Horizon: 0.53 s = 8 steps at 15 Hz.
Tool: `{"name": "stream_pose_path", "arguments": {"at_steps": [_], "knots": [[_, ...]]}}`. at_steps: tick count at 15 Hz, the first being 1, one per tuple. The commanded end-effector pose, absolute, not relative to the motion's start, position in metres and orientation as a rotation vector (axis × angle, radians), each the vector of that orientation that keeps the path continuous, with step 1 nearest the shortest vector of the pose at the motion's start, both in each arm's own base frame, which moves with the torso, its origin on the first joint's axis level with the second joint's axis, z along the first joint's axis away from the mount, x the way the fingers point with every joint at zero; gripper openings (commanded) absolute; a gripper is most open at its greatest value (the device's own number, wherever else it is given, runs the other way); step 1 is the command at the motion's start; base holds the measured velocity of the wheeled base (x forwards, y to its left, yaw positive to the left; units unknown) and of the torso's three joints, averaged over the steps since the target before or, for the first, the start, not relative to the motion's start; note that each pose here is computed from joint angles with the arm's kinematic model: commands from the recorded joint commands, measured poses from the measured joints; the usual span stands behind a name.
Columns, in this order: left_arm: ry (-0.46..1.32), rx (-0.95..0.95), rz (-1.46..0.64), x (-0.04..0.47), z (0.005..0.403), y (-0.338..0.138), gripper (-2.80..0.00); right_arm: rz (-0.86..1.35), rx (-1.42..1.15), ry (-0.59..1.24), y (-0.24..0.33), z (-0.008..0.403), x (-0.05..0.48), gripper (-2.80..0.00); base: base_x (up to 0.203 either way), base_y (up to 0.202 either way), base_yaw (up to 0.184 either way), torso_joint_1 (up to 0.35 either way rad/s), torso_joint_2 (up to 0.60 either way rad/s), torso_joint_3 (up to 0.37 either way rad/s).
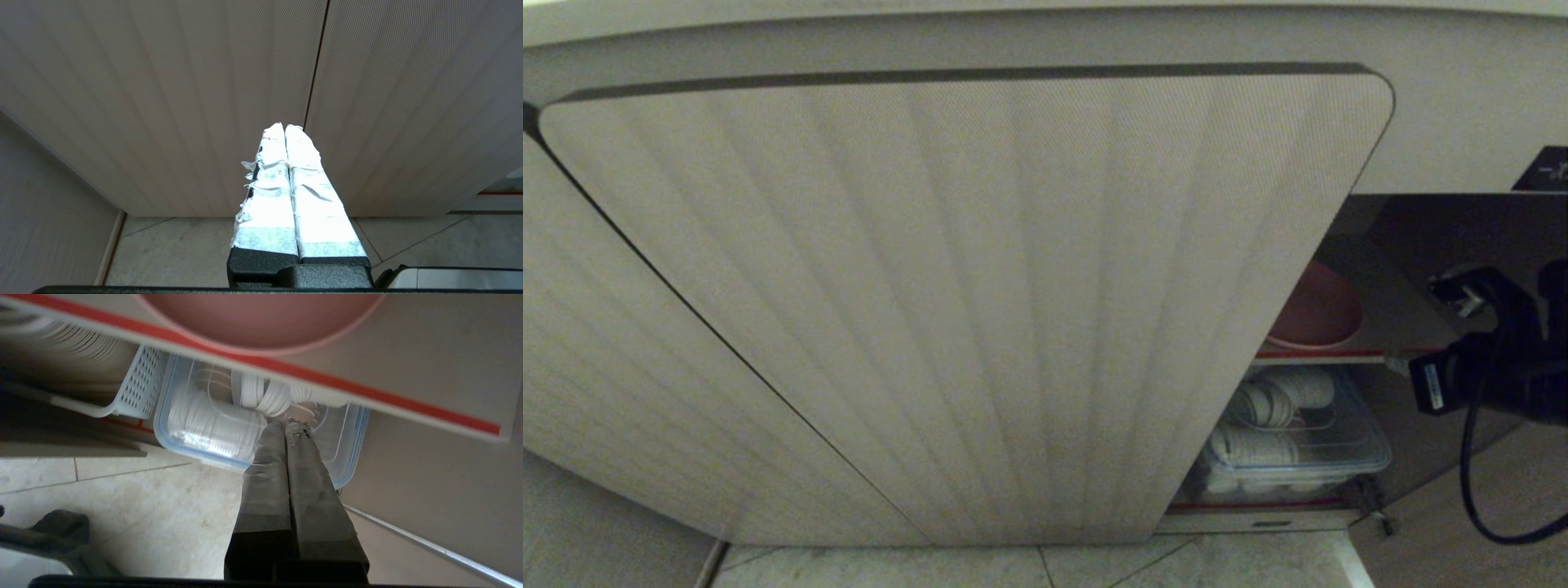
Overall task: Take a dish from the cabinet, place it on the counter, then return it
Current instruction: Take the plate from the cabinet
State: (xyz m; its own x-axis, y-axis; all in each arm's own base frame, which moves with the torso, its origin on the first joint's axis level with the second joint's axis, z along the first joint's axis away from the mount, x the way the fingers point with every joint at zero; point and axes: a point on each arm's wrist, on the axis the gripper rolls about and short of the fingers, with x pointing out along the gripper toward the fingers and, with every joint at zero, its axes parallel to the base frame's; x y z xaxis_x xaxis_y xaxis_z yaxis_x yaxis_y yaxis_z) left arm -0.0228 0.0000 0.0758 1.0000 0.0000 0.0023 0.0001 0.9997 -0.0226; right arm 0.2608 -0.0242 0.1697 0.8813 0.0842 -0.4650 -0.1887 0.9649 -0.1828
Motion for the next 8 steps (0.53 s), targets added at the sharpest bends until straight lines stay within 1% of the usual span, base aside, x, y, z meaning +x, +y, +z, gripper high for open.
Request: {"name": "stream_pose_path", "arguments": {"at_steps": [1, 6, 8], "knots": [[-0.003, -0.023, 0.0, -0.0228, 0.0758, 0.0, -2.8, 0.145, -0.225, 0.47, -0.025, 0.1669, 0.2699, -2.8, 0.0, 0.0, 0.0, 0.0, 0.0, 0.0], [-0.003, -0.023, 0.0, -0.0228, 0.0758, 0.0, -2.8, 0.053, -0.245, 0.351, -0.0275, 0.1749, 0.2683, -2.8, 0.0, 0.0, 0.0, 0.0, 0.0, 0.0], [-0.003, -0.023, 0.0, -0.0228, 0.0758, 0.0, -2.8, -0.004, -0.255, 0.338, -0.0289, 0.1754, 0.2695, -2.8, 0.0, 0.0, 0.0, 0.0, 0.0, 0.0]]}}
